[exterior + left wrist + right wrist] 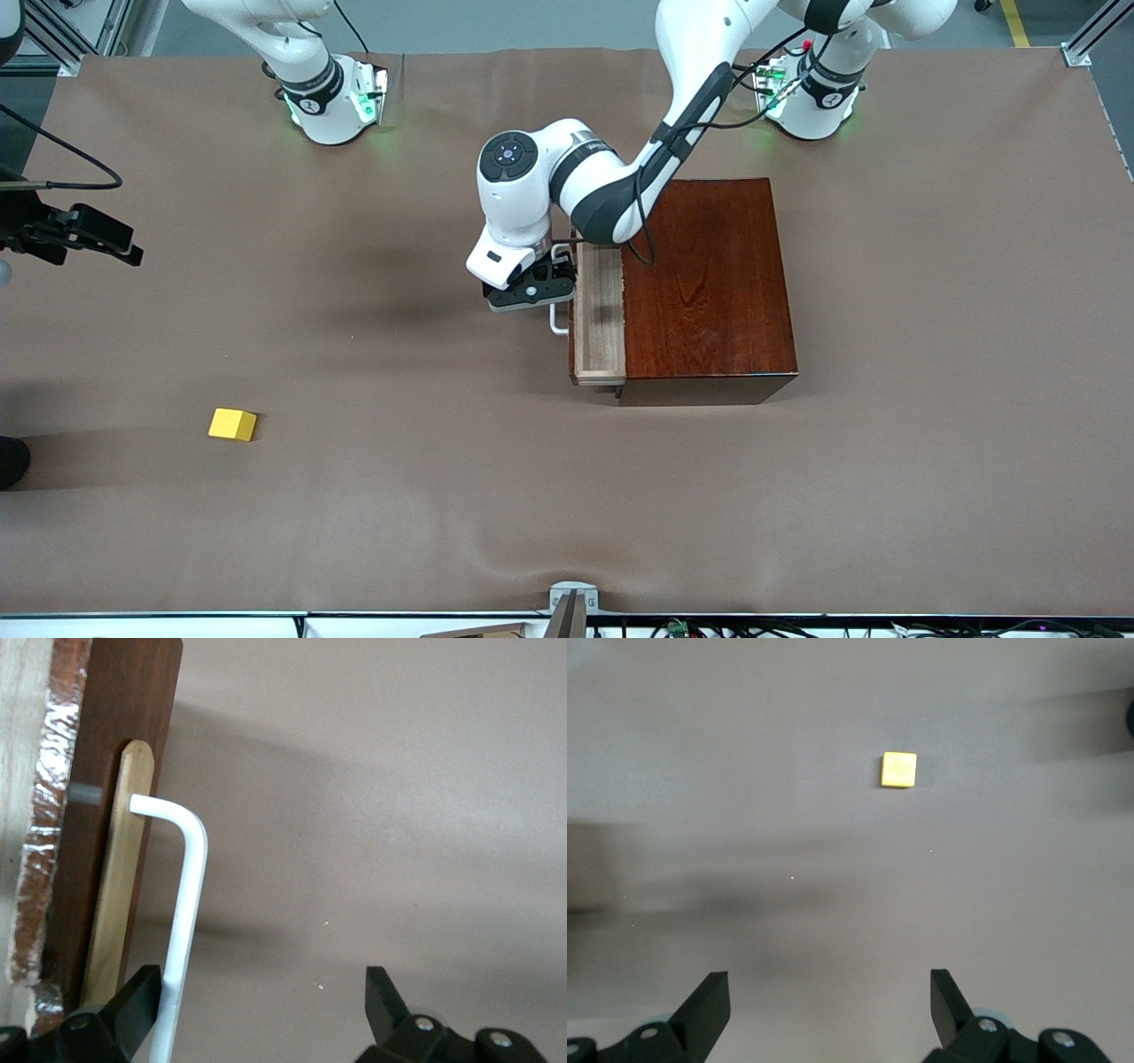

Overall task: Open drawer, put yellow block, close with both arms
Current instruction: 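Pull the drawer handle outward with the left gripper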

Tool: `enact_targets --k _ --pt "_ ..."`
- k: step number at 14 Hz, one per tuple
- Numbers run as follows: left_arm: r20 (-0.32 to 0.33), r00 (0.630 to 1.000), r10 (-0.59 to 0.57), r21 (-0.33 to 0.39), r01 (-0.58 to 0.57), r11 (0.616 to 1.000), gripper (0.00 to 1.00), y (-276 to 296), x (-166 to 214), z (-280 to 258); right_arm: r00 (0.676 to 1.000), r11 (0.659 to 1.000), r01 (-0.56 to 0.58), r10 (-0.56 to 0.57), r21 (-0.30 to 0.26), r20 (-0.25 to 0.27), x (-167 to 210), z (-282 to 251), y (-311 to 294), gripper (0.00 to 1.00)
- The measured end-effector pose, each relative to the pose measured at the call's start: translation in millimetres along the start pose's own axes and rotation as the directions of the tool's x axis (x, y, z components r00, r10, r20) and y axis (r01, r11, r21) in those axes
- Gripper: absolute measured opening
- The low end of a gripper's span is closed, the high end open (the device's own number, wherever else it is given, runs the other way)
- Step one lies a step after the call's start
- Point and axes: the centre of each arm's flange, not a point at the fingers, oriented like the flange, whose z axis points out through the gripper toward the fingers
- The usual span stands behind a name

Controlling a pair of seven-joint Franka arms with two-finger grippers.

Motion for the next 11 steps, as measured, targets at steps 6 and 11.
enact_targets --k 6,11 --pt "-0.012 1.000 -0.008 -0.027 0.008 1.000 1.00 2.8 1.0 0.2 1.000 1.000 0.000 0.000 0.000 0.000 0.0 0.0 0.0 1.00" --pt "-0.014 1.000 -0.006 -0.035 0.006 0.999 1.00 3.6 0.1 0.7 1.000 1.000 0.000 0.000 0.000 0.000 0.0 0.0 0.0 1.00"
